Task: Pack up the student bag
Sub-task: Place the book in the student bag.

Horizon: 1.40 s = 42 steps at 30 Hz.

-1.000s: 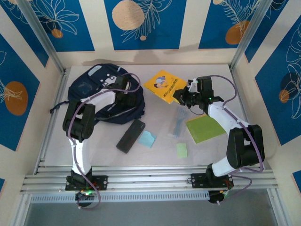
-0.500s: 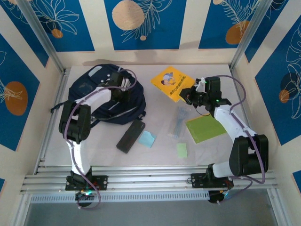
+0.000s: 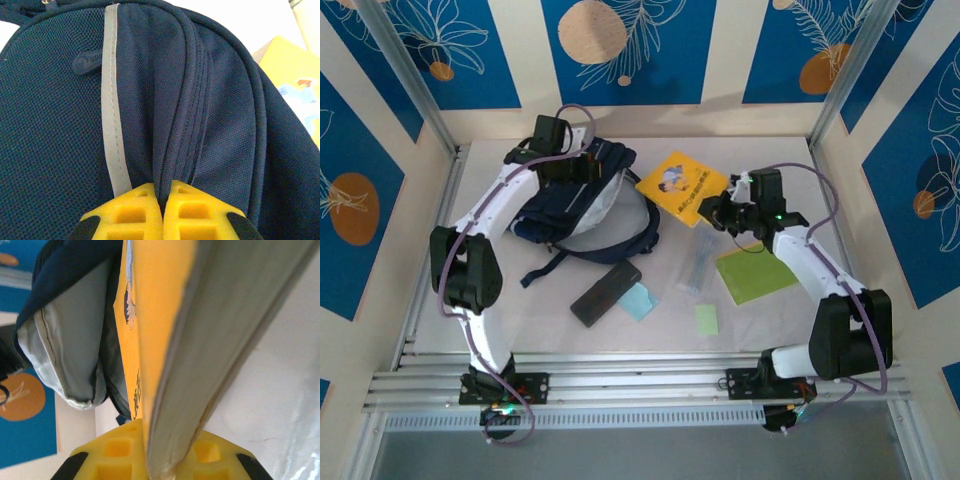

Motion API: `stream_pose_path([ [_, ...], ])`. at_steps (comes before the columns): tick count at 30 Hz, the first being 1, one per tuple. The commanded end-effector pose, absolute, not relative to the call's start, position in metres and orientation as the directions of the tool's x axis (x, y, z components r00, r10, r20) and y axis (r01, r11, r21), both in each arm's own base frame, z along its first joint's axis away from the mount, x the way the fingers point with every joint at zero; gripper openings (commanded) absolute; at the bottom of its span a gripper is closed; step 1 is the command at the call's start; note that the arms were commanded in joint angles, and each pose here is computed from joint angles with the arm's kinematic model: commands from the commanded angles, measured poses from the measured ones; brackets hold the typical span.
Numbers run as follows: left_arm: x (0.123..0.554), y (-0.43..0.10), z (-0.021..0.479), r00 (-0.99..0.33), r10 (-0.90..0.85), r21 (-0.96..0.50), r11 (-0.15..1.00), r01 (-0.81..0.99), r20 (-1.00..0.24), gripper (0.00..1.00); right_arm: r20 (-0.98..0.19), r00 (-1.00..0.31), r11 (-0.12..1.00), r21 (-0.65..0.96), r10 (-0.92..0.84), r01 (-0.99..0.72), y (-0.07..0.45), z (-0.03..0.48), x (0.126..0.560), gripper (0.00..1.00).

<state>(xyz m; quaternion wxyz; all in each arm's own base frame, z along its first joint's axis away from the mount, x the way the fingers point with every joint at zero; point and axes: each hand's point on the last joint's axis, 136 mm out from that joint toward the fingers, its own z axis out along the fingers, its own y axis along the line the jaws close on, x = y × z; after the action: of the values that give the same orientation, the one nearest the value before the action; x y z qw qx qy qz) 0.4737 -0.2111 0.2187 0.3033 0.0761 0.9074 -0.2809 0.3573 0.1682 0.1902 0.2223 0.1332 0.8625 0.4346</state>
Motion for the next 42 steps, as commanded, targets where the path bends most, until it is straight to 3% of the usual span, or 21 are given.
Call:
stream_pose_path([
  [1, 0.474, -0.223, 0.289, -0.723, -0.097, -0.542, 0.731, 0.414, -0.684, 0.0, -0.335, -0.886, 0.535, 0.836, 0.319, -0.123, 0.217, 0.212, 0.367, 0.0],
  [10, 0.477, -0.219, 0.305, -0.69, -0.182, -0.585, 0.701, 0.409, -0.7, 0.0, -0.304, -0.937, 0.364, 0.903, 0.169, -0.228, 0.351, 0.198, 0.406, 0.0],
  [16, 0.479, -0.213, 0.301, -0.685, -0.217, -0.603, 0.695, 0.391, -0.695, 0.0, -0.209, -0.957, 0.402, 0.909, 0.2, -0.114, 0.408, 0.149, 0.445, 0.0],
  [21, 0.487, -0.195, 0.289, -0.674, -0.281, -0.627, 0.698, 0.345, -0.683, 0.0, -0.174, -0.963, 0.381, 0.921, 0.204, -0.085, 0.413, 0.143, 0.45, 0.29],
  [23, 0.489, -0.19, 0.284, -0.675, -0.298, -0.638, 0.696, 0.329, -0.675, 0.0, -0.182, -0.962, 0.413, 0.907, 0.205, -0.083, 0.402, 0.146, 0.445, 0.4],
  [27, 0.492, -0.184, 0.272, -0.672, -0.303, -0.629, 0.712, 0.311, -0.676, 0.0, -0.186, -0.959, 0.48, 0.875, 0.214, -0.063, 0.363, 0.152, 0.421, 0.52],
  [34, 0.495, -0.18, 0.251, -0.675, -0.308, -0.621, 0.731, 0.283, -0.67, 0.0, -0.167, -0.939, 0.676, 0.732, 0.299, 0.085, 0.252, 0.141, 0.368, 0.63],
  [39, 0.488, -0.177, 0.221, -0.699, -0.285, -0.591, 0.77, 0.242, -0.656, 0.0, -0.166, -0.886, 0.813, 0.496, 0.434, 0.305, 0.149, 0.121, 0.336, 0.72],
  [40, 0.486, -0.176, 0.217, -0.701, -0.277, -0.58, 0.78, 0.236, -0.657, 0.08, -0.164, -0.87, 0.823, 0.444, 0.464, 0.355, 0.129, 0.116, 0.33, 0.74],
  [42, 0.48, -0.174, 0.208, -0.703, -0.261, -0.552, 0.804, 0.221, -0.661, 0.4, -0.167, -0.828, 0.817, 0.349, 0.536, 0.459, 0.088, 0.108, 0.316, 0.8],
])
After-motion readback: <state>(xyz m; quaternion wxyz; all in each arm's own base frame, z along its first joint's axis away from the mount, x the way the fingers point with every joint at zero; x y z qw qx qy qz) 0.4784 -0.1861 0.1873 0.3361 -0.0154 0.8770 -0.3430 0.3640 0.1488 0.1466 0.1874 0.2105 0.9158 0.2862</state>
